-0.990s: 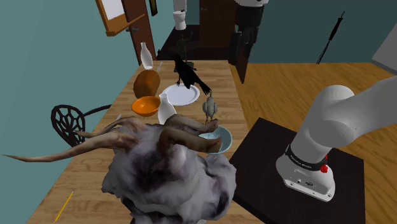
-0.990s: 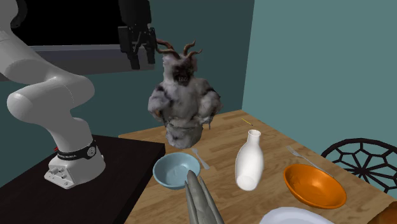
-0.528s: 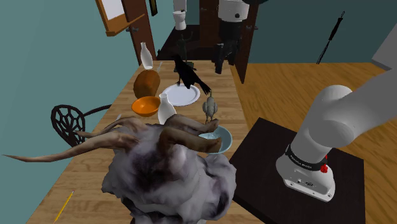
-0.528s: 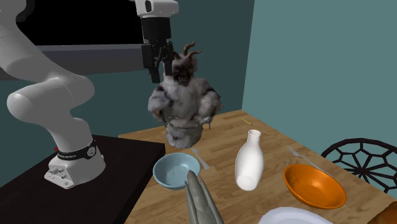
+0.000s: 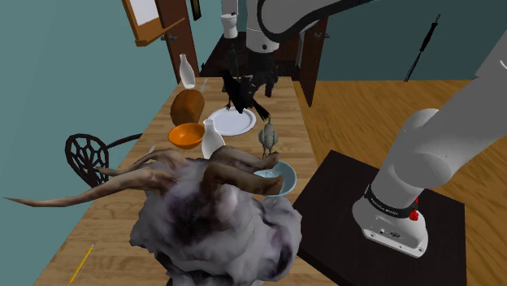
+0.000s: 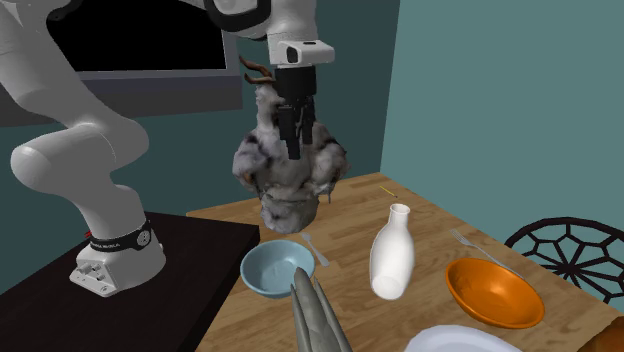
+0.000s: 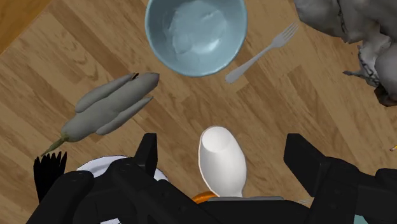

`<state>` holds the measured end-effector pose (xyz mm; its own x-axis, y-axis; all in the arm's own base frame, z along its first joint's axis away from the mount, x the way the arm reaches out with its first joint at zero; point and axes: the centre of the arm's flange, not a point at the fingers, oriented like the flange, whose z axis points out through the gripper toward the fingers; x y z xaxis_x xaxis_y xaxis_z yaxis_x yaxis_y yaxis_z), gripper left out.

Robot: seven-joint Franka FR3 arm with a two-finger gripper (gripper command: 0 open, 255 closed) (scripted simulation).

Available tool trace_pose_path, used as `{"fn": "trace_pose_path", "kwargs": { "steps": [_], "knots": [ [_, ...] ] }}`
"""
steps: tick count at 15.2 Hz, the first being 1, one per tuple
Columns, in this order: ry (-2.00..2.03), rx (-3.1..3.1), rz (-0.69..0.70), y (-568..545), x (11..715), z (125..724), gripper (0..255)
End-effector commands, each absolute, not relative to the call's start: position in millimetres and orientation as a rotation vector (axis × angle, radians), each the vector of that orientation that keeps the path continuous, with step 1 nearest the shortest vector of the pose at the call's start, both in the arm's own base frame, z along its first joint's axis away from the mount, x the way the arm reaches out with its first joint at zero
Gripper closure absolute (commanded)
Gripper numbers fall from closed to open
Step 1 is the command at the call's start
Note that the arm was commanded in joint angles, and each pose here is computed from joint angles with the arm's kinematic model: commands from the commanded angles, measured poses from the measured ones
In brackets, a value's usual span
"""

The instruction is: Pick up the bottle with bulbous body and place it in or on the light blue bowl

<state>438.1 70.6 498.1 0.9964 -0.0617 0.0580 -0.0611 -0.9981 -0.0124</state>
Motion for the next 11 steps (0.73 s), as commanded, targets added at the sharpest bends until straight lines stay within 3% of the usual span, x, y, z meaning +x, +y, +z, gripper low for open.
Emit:
{"fn": "trace_pose_path", "kwargs": {
  "steps": [1,11],
  "knots": [
    [0.108,-3.127,-0.102,78,460,484,0],
    [0.167,-3.126,-0.146,106,564,412,0]
  ]
}}
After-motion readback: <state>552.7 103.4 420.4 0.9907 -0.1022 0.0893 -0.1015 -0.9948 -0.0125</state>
